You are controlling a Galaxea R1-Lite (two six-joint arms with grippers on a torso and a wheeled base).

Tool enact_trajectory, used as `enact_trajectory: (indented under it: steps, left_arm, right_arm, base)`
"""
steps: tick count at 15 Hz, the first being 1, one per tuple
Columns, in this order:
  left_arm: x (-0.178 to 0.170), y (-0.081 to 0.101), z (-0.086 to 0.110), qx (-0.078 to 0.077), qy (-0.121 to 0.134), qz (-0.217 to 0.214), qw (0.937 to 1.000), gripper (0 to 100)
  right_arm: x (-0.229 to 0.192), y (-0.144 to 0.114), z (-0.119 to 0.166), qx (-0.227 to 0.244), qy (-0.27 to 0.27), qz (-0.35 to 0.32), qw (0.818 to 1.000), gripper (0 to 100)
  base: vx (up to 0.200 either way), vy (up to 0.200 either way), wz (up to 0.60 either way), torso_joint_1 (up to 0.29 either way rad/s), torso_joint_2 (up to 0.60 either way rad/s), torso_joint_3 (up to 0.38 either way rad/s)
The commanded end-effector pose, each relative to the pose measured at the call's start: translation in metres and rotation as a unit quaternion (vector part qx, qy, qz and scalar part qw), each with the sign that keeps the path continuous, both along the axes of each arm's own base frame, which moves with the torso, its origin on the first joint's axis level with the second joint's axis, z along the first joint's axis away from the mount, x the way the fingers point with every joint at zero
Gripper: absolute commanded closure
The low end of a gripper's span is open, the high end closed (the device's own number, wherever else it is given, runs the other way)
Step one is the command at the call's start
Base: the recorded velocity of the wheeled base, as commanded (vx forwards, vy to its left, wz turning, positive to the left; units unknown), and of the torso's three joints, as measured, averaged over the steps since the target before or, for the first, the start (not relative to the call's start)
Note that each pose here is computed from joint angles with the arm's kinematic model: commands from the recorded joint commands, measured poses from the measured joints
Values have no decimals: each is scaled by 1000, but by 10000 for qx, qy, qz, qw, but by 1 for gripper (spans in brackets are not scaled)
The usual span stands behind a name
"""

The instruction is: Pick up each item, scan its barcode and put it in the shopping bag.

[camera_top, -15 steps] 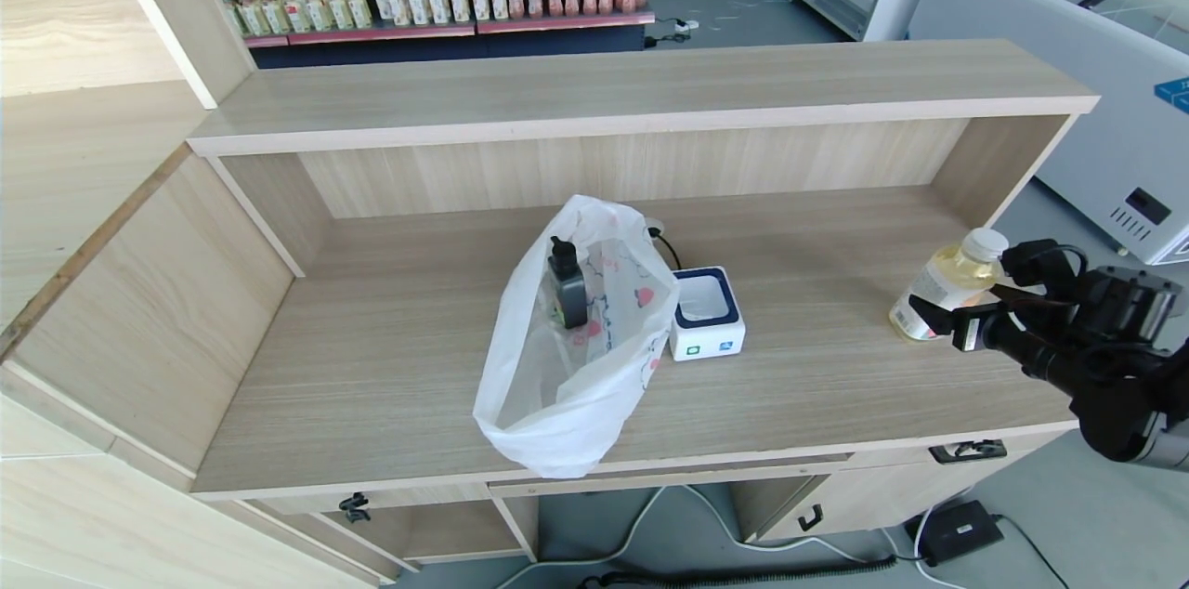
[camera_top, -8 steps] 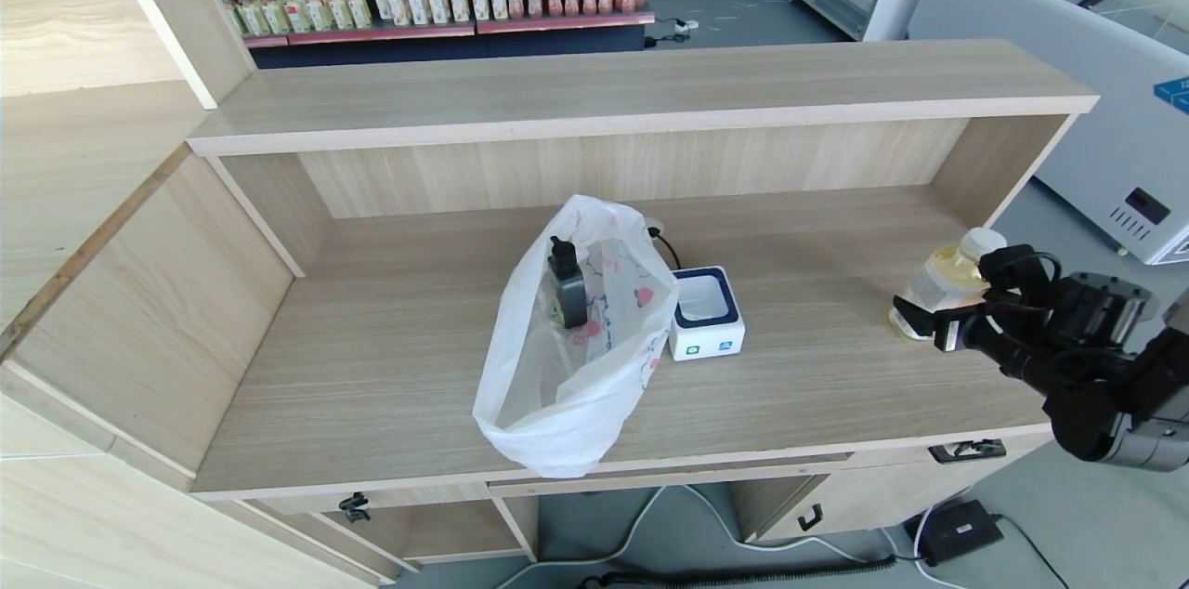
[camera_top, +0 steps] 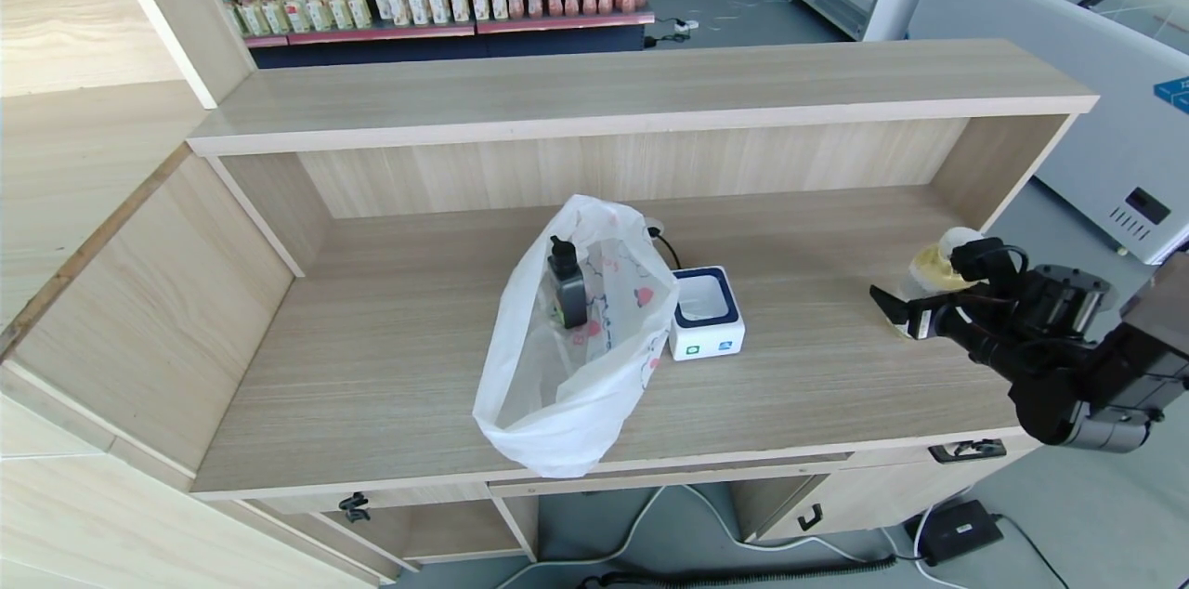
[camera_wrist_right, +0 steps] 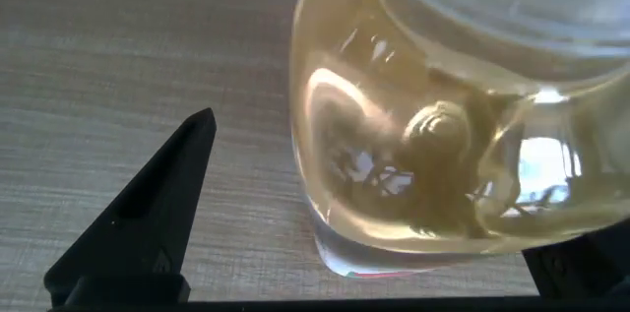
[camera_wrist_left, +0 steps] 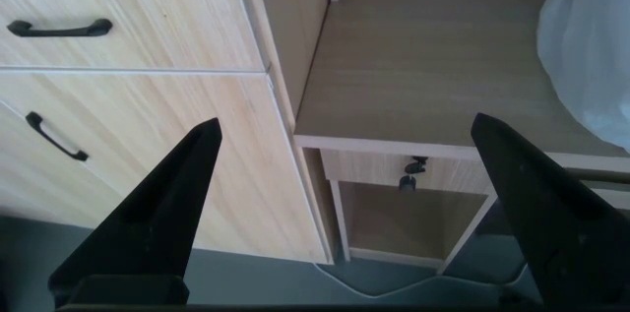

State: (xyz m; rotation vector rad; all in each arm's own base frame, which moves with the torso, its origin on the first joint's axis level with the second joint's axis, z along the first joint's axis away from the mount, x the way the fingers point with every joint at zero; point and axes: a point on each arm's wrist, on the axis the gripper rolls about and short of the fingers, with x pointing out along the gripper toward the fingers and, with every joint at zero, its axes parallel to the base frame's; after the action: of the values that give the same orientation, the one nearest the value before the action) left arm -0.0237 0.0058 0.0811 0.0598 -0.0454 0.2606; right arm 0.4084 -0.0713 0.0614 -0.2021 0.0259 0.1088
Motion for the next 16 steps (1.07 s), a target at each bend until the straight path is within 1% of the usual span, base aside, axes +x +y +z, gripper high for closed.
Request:
enact_trajectory:
  steps: [1, 7, 11, 12, 13, 14, 16]
  left_arm:
    - [0, 0, 0, 1, -3, 2, 10000, 0]
    - [0, 0, 0, 1, -3, 2, 10000, 0]
    - [0, 0, 0, -6, -5, 1, 10000, 0]
    - [0, 0, 0, 1, -3, 2, 10000, 0]
    - [0, 0, 0, 1, -3, 2, 10000, 0]
    - [0, 0, 0, -6, -5, 1, 10000, 0]
    - [0, 0, 0, 1, -3, 2, 10000, 0]
  right_arm:
    - [3, 1, 1, 8, -28, 17, 10000, 100]
    - [8, -5, 7, 2, -177, -44, 9998, 100]
    - [5, -6, 2, 6, -117, -67, 9999, 100]
    - [4, -5, 6, 38, -144, -68, 9999, 100]
    - [3, -6, 16, 124, -238, -68, 9996, 100]
    - [-1, -5, 34, 374, -338, -58, 9987, 100]
    - [-23, 1, 90, 1019, -201, -11, 9946, 100]
  base:
    - [0, 0, 0, 0, 0, 0]
    - [0, 0, 0, 0, 0, 0]
    - [0, 0, 0, 0, 0, 0]
    - [0, 0, 0, 0, 0, 0]
    - [0, 0, 0, 0, 0, 0]
    - [0, 0, 0, 0, 0, 0]
    - [0, 0, 0, 0, 0, 0]
